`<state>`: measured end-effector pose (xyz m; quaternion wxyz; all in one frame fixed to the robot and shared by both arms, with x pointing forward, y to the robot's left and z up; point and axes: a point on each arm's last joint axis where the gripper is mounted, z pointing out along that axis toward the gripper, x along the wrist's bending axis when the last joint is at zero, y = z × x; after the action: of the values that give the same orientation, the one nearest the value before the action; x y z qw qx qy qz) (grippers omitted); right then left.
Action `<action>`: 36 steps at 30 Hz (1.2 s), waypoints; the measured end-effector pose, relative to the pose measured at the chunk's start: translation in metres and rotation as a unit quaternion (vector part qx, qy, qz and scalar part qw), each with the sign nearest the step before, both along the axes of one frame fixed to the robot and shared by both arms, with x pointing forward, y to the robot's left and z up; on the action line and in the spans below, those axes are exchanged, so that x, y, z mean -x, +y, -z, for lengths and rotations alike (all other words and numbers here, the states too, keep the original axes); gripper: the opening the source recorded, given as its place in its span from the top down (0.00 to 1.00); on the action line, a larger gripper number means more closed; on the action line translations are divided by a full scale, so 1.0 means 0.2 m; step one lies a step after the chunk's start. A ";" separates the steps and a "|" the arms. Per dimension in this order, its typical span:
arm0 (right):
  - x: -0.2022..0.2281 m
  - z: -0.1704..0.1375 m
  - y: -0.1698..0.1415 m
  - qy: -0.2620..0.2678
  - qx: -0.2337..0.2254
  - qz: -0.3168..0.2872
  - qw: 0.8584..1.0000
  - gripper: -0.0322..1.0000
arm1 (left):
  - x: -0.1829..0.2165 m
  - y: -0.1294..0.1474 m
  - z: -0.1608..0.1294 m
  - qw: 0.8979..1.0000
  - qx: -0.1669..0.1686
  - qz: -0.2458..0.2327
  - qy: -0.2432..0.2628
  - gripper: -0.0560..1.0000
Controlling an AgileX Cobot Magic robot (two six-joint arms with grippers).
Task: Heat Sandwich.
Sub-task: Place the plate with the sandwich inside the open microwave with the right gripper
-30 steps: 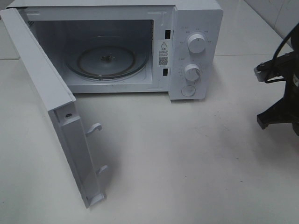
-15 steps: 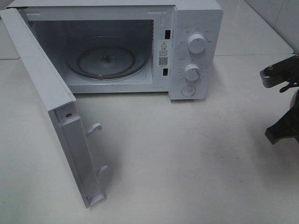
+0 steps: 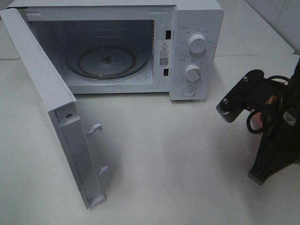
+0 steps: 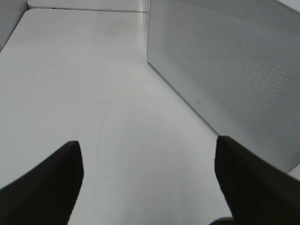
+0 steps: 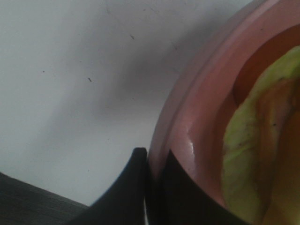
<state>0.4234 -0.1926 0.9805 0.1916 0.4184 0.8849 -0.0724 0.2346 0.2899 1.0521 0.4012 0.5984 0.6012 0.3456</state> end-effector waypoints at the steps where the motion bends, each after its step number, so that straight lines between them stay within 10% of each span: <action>1: 0.00 0.00 0.00 0.000 0.000 0.000 1.000 0.92 | 0.00 0.00 0.00 1.000 0.000 0.000 0.000 0.27; 24: 0.15 0.00 0.24 0.022 0.037 -0.306 0.951 0.92 | 0.00 0.00 0.00 1.000 0.000 0.000 0.000 0.27; 36: 0.12 -0.01 0.33 -0.009 0.048 -0.535 0.844 0.92 | 0.00 0.00 0.00 1.000 0.000 0.000 0.000 0.27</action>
<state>0.3999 -0.1257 0.9817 0.2288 -0.1288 0.9649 0.0024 0.2346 0.2899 1.0521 0.4012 0.5984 0.6012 0.3456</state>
